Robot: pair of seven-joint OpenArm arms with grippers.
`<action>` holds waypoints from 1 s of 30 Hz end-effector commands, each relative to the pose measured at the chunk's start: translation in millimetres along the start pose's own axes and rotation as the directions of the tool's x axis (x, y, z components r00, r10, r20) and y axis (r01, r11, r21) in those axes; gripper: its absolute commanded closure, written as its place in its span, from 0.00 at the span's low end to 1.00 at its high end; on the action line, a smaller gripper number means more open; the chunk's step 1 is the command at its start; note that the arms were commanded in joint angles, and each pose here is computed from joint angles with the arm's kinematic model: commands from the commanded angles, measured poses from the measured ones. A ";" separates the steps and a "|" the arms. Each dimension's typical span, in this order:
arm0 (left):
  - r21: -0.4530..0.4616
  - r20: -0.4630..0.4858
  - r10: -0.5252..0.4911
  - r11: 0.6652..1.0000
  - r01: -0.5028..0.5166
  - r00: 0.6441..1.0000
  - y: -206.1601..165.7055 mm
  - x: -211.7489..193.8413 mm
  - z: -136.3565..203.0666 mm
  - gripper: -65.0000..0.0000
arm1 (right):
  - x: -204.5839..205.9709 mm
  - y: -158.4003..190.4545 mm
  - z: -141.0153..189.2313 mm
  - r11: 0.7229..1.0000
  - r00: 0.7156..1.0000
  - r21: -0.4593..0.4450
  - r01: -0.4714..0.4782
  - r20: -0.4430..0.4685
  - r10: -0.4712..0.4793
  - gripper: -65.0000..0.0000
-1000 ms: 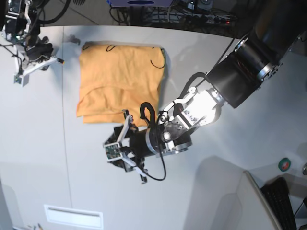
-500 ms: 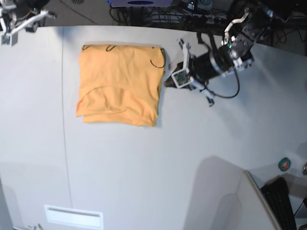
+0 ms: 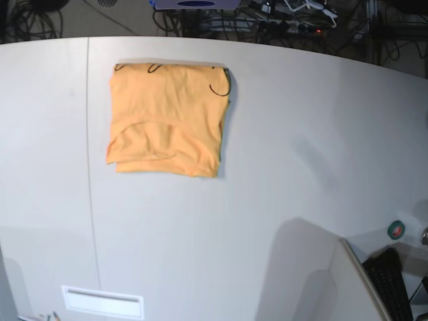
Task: Layout the t-shirt on the table in an organized manner, then fold the t-shirt properly
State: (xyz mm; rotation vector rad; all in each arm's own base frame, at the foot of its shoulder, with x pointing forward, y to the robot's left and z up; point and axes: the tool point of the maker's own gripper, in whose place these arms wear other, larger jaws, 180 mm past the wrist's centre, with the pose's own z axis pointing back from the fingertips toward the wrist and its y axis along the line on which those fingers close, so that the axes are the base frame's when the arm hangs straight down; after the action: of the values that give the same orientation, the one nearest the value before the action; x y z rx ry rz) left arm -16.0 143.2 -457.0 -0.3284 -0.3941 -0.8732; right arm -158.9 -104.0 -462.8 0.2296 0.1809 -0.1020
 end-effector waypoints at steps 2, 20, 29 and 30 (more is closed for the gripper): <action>-0.044 -0.076 0.048 0.998 -0.052 0.996 -21.3 -33.0 -4.6 1.00 | -2.4 3.3 -13.3 0.998 0.998 0.019 -0.059 -0.031 0.060 1.00; 0.011 -0.381 0.605 0.759 -0.651 0.699 -106.7 -145.2 -136.5 1.00 | 55.9 -89.8 -145.8 0.960 0.953 0.056 -0.273 -0.117 0.278 1.00; 0.012 -0.139 0.668 0.739 -0.674 0.731 -88.0 -114.0 -146.5 1.00 | 81.3 -47.1 -157.8 0.960 0.966 0.107 -0.258 0.030 0.257 1.00; 0.012 -0.139 0.668 0.739 -0.674 0.731 -88.0 -114.0 -146.5 1.00 | 80.3 -47.2 -157.8 0.960 0.966 0.107 -0.258 0.028 0.256 1.00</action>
State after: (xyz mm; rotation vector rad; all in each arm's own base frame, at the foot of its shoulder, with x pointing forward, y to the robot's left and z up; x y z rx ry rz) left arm -114.8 103.8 -630.6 -0.4012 -0.1135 -0.1839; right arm -104.5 -117.8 -641.2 0.3557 0.1170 0.1495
